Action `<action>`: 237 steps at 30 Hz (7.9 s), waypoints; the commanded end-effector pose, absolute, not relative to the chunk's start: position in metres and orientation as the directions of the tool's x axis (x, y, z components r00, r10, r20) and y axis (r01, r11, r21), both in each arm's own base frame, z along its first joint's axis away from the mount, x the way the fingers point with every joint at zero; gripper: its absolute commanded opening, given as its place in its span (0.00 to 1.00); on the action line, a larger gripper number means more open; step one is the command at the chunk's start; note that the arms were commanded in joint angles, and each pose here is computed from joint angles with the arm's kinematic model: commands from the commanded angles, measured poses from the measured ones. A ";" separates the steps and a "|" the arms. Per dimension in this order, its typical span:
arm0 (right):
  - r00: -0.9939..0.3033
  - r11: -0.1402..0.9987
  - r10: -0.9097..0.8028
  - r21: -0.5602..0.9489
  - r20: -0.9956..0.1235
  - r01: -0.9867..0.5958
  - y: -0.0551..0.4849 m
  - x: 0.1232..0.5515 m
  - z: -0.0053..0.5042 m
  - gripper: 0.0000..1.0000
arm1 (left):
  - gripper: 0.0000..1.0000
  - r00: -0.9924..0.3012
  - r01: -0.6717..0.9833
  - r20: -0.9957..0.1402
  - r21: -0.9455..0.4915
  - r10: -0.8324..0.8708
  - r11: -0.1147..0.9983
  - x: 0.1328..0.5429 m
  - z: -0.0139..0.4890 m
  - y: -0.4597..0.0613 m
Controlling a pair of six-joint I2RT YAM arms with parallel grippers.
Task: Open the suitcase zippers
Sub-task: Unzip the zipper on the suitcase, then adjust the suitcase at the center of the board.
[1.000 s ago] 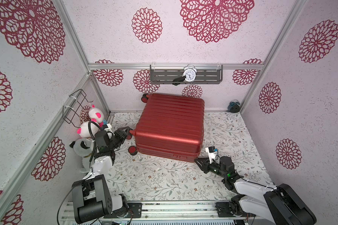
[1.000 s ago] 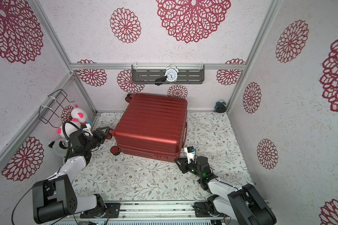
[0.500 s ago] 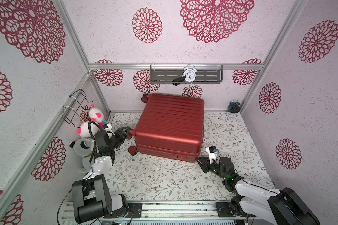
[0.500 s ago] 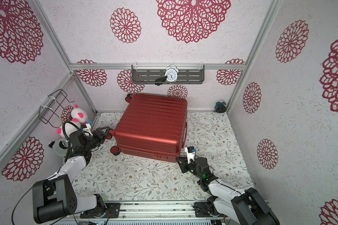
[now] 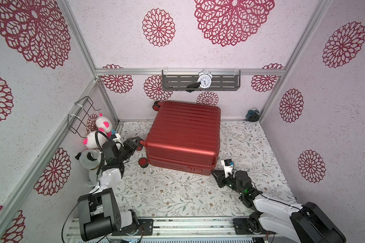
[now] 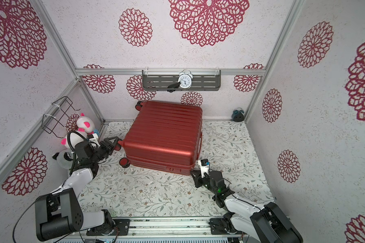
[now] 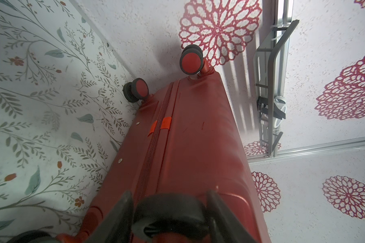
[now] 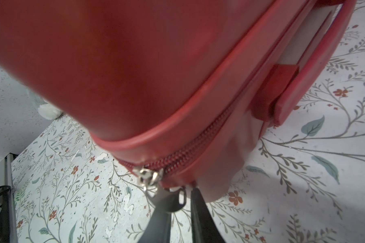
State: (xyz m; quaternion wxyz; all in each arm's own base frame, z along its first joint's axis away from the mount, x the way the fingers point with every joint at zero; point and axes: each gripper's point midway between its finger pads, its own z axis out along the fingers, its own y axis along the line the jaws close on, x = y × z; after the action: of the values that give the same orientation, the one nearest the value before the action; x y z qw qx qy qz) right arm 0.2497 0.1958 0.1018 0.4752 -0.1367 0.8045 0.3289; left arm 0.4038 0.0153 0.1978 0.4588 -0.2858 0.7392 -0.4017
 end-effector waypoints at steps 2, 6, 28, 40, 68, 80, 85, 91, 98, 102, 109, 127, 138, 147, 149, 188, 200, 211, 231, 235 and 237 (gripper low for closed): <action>-0.418 0.747 0.113 0.355 -0.901 -0.563 0.198 0.259 0.131 0.20 | 0.25 -0.430 -0.161 -0.399 -0.849 -0.810 0.504 0.400 0.165 0.022; -0.405 0.745 0.104 0.342 -0.908 -0.573 0.200 0.257 0.134 0.20 | 0.25 -0.431 -0.161 -0.399 -0.849 -0.809 0.504 0.400 0.164 0.022; -0.406 0.792 0.010 0.255 -0.914 -0.555 0.202 0.248 0.119 0.00 | 0.25 -0.430 -0.164 -0.394 -0.851 -0.812 0.500 0.396 0.162 0.021; -0.437 0.843 -0.123 0.139 -0.891 -0.520 0.199 0.231 0.104 0.00 | 0.24 -0.437 -0.154 -0.395 -0.852 -0.808 0.500 0.388 0.164 0.012; -0.335 0.749 -0.279 0.015 -0.900 -0.663 0.253 0.202 0.127 0.00 | 0.25 -0.475 -0.093 -0.431 -0.842 -0.767 0.531 0.350 0.179 -0.034; -0.370 0.749 -0.301 0.022 -0.879 -0.662 0.271 0.205 0.117 0.00 | 0.25 -0.564 -0.029 -0.462 -0.817 -0.684 0.576 0.313 0.173 -0.099; -0.359 0.755 -0.298 0.012 -0.884 -0.655 0.268 0.206 0.121 0.00 | 0.25 -0.596 0.019 -0.483 -0.807 -0.641 0.590 0.299 0.178 -0.128; -0.344 0.752 -0.289 0.011 -0.893 -0.660 0.267 0.206 0.129 0.00 | 0.25 -0.629 0.070 -0.505 -0.794 -0.591 0.604 0.286 0.179 -0.164; -0.330 0.747 -0.281 0.010 -0.901 -0.664 0.268 0.206 0.131 0.00 | 0.25 -0.672 0.129 -0.522 -0.781 -0.525 0.612 0.271 0.174 -0.213; -0.322 0.746 -0.269 0.016 -0.908 -0.666 0.269 0.206 0.133 0.00 | 0.25 -0.696 0.169 -0.538 -0.766 -0.476 0.620 0.265 0.174 -0.244; -0.316 0.731 -0.259 0.028 -0.913 -0.682 0.271 0.203 0.131 0.00 | 0.25 -0.726 0.229 -0.545 -0.768 -0.421 0.598 0.254 0.174 -0.293; -0.240 0.727 -0.153 0.055 -0.959 -0.684 0.258 0.189 0.138 0.00 | 0.24 -0.778 0.317 -0.513 -0.819 -0.364 0.478 0.230 0.185 -0.394; -0.189 0.709 -0.161 0.020 -0.969 -0.705 0.251 0.178 0.140 0.00 | 0.24 -0.769 0.360 -0.517 -0.836 -0.376 0.413 0.222 0.221 -0.408; -0.173 0.689 -0.167 0.011 -0.971 -0.725 0.253 0.174 0.141 0.00 | 0.24 -0.777 0.393 -0.525 -0.836 -0.347 0.384 0.213 0.236 -0.423; -0.167 0.683 -0.169 0.007 -0.971 -0.730 0.255 0.173 0.142 0.00 | 0.24 -0.785 0.393 -0.517 -0.841 -0.341 0.372 0.211 0.234 -0.428; -0.139 0.711 -0.212 -0.055 -0.967 -0.701 0.248 0.179 0.137 0.00 | 0.98 -0.728 0.156 -0.427 -0.865 -0.537 0.477 0.498 0.239 -0.208; -0.148 0.719 -0.214 -0.054 -0.966 -0.693 0.241 0.178 0.135 0.00 | 0.99 -0.796 0.139 -0.270 -0.953 -0.542 0.271 0.570 0.219 -0.251; -0.156 0.724 -0.206 -0.043 -0.966 -0.688 0.237 0.177 0.134 0.00 | 0.85 -0.814 0.126 -0.210 -0.974 -0.542 0.188 0.590 0.210 -0.272; -0.163 0.739 -0.173 -0.018 -0.971 -0.674 0.230 0.176 0.137 0.00 | 0.36 -0.743 0.127 -0.216 -0.975 -0.633 0.183 0.566 0.218 -0.225; -0.167 0.751 -0.162 -0.012 -0.973 -0.661 0.225 0.177 0.138 0.00 | 0.34 -0.698 0.122 -0.231 -0.971 -0.678 0.205 0.544 0.217 -0.192; -0.170 0.757 -0.157 -0.008 -0.973 -0.653 0.223 0.178 0.137 0.00 | 0.33 -0.669 0.130 -0.250 -0.967 -0.700 0.221 0.529 0.224 -0.174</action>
State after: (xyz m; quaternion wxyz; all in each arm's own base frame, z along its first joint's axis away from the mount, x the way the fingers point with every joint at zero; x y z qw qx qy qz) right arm 0.1760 0.2160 0.1087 0.5535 -0.3046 0.7550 0.1755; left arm 0.5421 -0.2056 0.2002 0.3060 -0.2123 0.7121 -0.5952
